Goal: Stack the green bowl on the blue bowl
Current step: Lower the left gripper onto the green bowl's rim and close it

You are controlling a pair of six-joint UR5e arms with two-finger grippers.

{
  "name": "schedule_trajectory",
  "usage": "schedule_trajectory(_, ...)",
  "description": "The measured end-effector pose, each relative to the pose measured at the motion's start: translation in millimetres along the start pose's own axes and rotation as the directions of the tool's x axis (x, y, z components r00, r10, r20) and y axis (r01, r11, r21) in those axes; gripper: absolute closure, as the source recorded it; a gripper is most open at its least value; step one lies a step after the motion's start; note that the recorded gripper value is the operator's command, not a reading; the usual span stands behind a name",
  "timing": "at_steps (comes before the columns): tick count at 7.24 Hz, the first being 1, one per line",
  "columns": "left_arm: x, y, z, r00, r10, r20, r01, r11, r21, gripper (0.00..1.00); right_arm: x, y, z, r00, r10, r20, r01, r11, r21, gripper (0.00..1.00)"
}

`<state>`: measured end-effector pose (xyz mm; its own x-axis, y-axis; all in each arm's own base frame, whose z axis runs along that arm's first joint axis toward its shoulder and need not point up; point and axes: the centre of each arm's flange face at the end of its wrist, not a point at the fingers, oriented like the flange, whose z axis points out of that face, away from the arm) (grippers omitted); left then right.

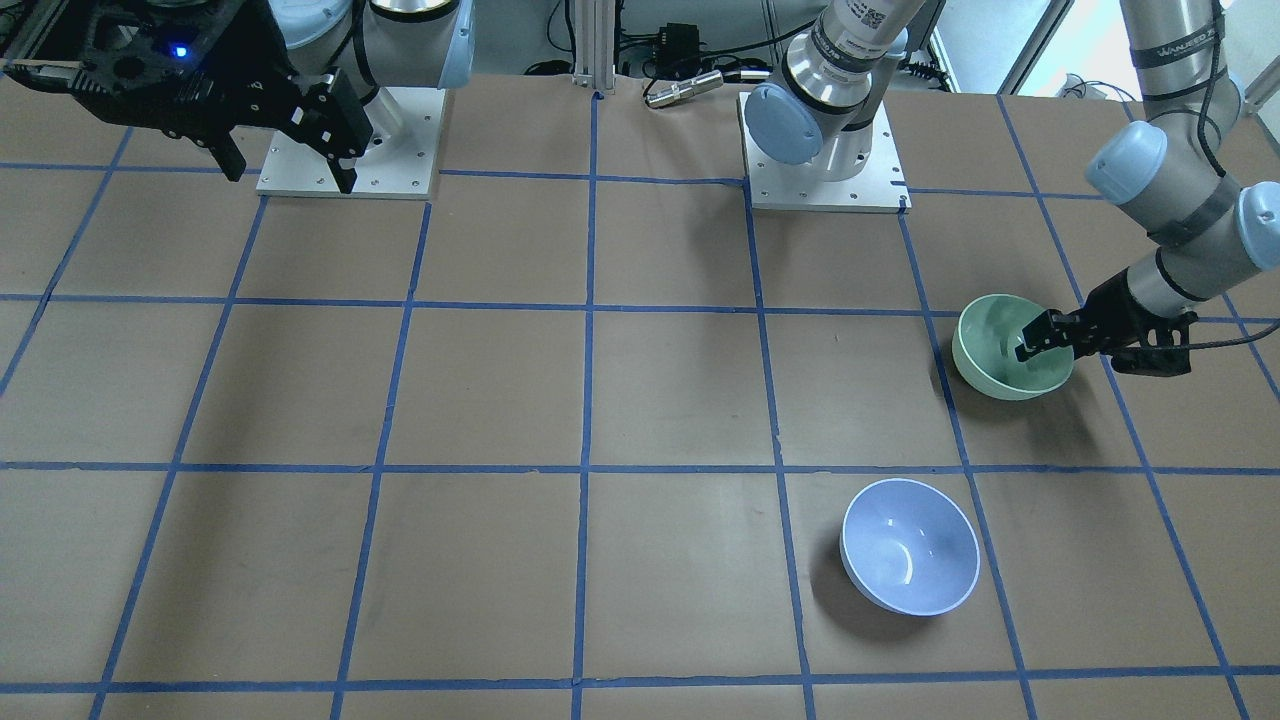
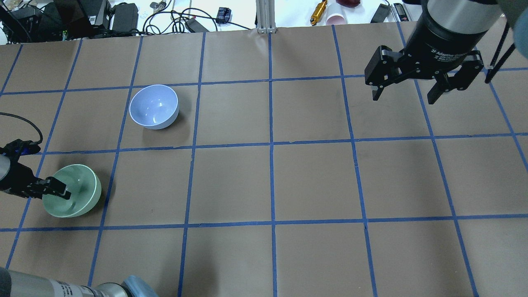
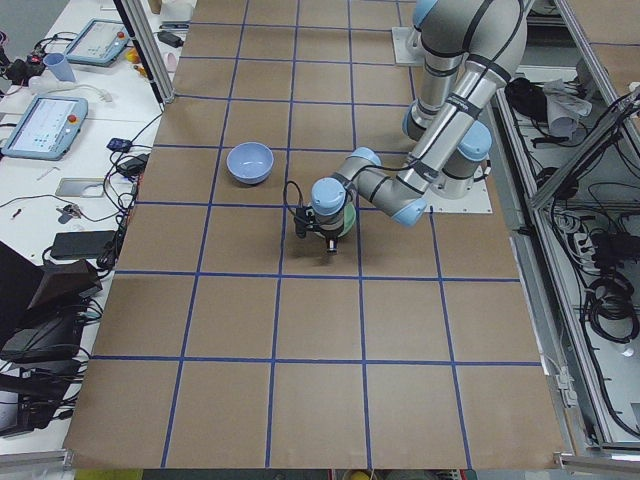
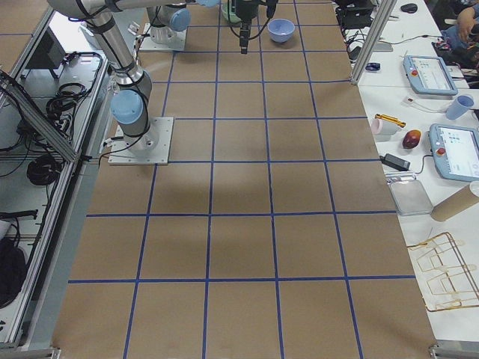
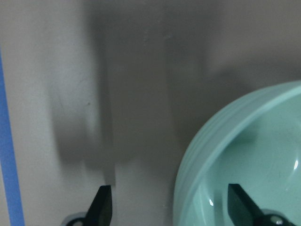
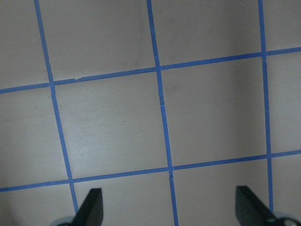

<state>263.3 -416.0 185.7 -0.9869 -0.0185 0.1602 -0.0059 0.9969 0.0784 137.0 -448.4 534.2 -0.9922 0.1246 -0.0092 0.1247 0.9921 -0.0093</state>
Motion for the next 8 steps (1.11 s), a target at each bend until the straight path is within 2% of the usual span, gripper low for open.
schedule_trajectory(2, 3.1, -2.9, 0.3, 0.999, 0.013, -0.032, -0.012, 0.999, 0.029, 1.00, 0.0, 0.0, -0.1, 1.000, 0.000, 0.000, 0.000, 1.000, 0.000, 0.00)
schedule_trajectory(8, 5.1, -4.1, 2.1, 0.998, 0.042, -0.051, -0.040, 0.998, 0.041, 1.00, 0.0, 0.1, 0.3, 1.000, 0.000, 0.000, 0.000, 1.000, -0.001, 0.00)
